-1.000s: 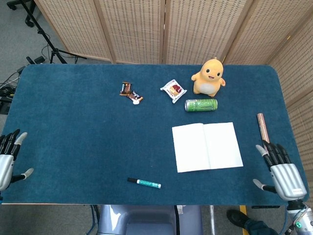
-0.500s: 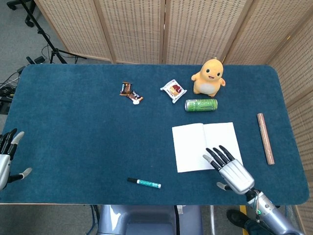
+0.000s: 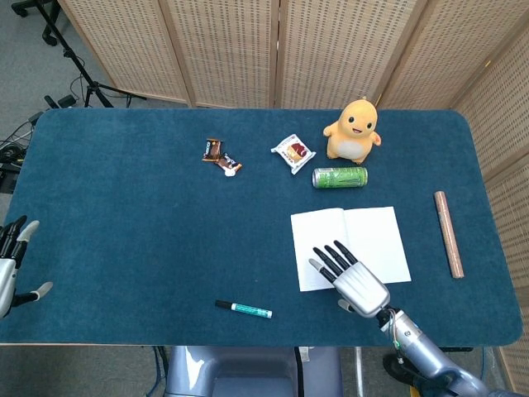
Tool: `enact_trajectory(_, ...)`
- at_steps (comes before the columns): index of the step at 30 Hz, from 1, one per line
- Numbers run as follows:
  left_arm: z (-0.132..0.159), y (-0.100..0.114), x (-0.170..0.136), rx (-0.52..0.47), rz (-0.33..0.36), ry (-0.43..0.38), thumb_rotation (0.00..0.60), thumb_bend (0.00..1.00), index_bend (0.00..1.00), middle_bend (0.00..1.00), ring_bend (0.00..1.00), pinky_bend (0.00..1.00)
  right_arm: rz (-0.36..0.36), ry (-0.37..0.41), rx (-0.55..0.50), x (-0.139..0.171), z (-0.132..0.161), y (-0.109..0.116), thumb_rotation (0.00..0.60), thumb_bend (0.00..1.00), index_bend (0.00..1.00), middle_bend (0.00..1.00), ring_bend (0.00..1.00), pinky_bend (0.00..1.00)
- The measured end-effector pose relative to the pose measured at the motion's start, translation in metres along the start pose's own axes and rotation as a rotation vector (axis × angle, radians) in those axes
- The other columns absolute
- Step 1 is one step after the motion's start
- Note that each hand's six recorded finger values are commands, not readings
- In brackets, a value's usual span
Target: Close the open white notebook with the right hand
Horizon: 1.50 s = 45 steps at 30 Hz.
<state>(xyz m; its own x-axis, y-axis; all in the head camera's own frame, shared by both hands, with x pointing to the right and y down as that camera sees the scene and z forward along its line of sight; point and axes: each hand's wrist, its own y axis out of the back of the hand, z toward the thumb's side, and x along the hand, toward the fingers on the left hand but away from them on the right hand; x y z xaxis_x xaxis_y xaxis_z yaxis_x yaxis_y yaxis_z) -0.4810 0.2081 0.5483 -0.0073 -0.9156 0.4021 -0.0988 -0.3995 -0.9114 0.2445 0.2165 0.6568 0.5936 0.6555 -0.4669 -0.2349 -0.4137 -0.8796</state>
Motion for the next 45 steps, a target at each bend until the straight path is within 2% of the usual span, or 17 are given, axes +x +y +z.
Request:
enact_trajectory(17, -0.002, 0.003, -0.002, -0.014, 0.005, 0.001, 0.600, 0.00, 0.00, 0.00, 0.00, 0.00, 0.057, -0.055, 0.091, -0.019, -0.003, -0.022, 0.600, 0.00, 0.00, 0.00, 0.00, 0.00)
enact_trajectory(34, -0.006, 0.009, -0.003, -0.038, 0.013, 0.001, 0.600, 0.00, 0.00, 0.00, 0.00, 0.00, 0.065, -0.077, 0.131, -0.035, 0.006, -0.032, 0.600, 0.00, 0.00, 0.00, 0.00, 0.00)
enact_trajectory(37, -0.005, 0.008, -0.003, -0.038, 0.012, 0.000, 0.600, 0.00, 0.00, 0.00, 0.00, 0.00, 0.061, -0.080, 0.134, -0.036, 0.006, -0.031, 0.600, 0.00, 0.03, 0.00, 0.00, 0.00)
enact_trajectory(41, -0.005, 0.008, -0.003, -0.040, 0.012, -0.001, 0.600, 0.00, 0.00, 0.00, 0.00, 0.00, 0.050, -0.083, 0.130, -0.037, 0.005, -0.031, 0.600, 0.09, 0.10, 0.01, 0.00, 0.01)
enact_trajectory(45, -0.005, 0.008, -0.003, -0.042, 0.012, 0.000, 0.600, 0.00, 0.00, 0.00, 0.00, 0.00, 0.030, -0.082, 0.118, -0.040, 0.006, -0.032, 0.600, 0.24, 0.16, 0.07, 0.00, 0.09)
